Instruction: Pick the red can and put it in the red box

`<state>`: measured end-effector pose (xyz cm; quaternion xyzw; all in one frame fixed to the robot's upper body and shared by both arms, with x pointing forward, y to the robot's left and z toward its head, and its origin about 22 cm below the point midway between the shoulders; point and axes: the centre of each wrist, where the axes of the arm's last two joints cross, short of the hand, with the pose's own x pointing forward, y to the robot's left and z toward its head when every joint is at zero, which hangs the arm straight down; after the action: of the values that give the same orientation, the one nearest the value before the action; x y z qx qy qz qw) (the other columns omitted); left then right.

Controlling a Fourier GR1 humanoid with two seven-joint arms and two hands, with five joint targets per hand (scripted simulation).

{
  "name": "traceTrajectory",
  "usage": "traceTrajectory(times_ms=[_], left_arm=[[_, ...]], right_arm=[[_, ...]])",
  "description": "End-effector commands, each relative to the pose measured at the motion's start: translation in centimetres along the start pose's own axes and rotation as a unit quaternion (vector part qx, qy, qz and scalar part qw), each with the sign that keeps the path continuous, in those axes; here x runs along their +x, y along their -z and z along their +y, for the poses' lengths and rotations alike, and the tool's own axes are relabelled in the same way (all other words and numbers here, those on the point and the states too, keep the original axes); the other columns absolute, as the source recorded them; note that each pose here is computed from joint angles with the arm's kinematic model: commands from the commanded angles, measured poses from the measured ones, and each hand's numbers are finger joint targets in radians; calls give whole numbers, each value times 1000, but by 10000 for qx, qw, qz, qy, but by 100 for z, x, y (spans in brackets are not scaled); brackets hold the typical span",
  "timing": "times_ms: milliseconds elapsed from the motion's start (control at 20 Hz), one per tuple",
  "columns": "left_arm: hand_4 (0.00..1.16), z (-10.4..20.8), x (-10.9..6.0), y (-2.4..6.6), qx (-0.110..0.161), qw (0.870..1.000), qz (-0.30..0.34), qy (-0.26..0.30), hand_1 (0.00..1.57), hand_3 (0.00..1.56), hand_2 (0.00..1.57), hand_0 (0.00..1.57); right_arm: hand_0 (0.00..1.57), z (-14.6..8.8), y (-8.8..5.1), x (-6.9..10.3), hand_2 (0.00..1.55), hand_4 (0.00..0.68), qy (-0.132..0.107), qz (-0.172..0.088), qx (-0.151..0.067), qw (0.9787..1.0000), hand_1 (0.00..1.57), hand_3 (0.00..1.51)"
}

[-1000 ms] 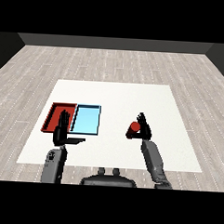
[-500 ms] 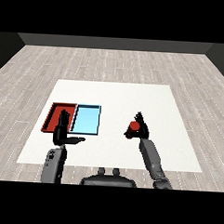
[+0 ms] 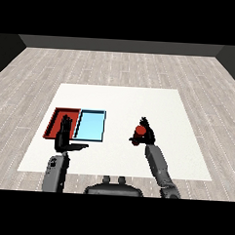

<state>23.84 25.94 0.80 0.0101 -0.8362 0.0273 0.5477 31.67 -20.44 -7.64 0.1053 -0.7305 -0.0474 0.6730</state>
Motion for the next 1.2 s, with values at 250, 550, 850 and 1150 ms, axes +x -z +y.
traceTrajectory(times_ms=[250, 550, 850, 1150], left_arm=[[0, 57, -58, -90, -44, 10000, -30, 16, 0, 0, 0, 0], [0, -9, -70, 62, -30, 9999, -31, 144, 0, 0, 0, 0], [0, 3, 90, -220, -194, 9998, 13, -78, 0, 0, 0, 0], [0, -49, -93, -30, -441, 9985, 187, 278, 0, 0, 0, 0]], right_arm=[[1498, -43, 47, 100, 1468, 667, -553, 9, -253, 9981, 1498, 1441], [1466, 35, 68, 43, 1455, 646, -917, -112, -113, 9957, 1466, 1425], [1457, 217, 214, 519, 1446, 661, -835, -497, -62, 9952, 1457, 1411], [1435, 217, -27, 530, 1435, 649, -875, -802, 39, 9929, 1435, 1406]])
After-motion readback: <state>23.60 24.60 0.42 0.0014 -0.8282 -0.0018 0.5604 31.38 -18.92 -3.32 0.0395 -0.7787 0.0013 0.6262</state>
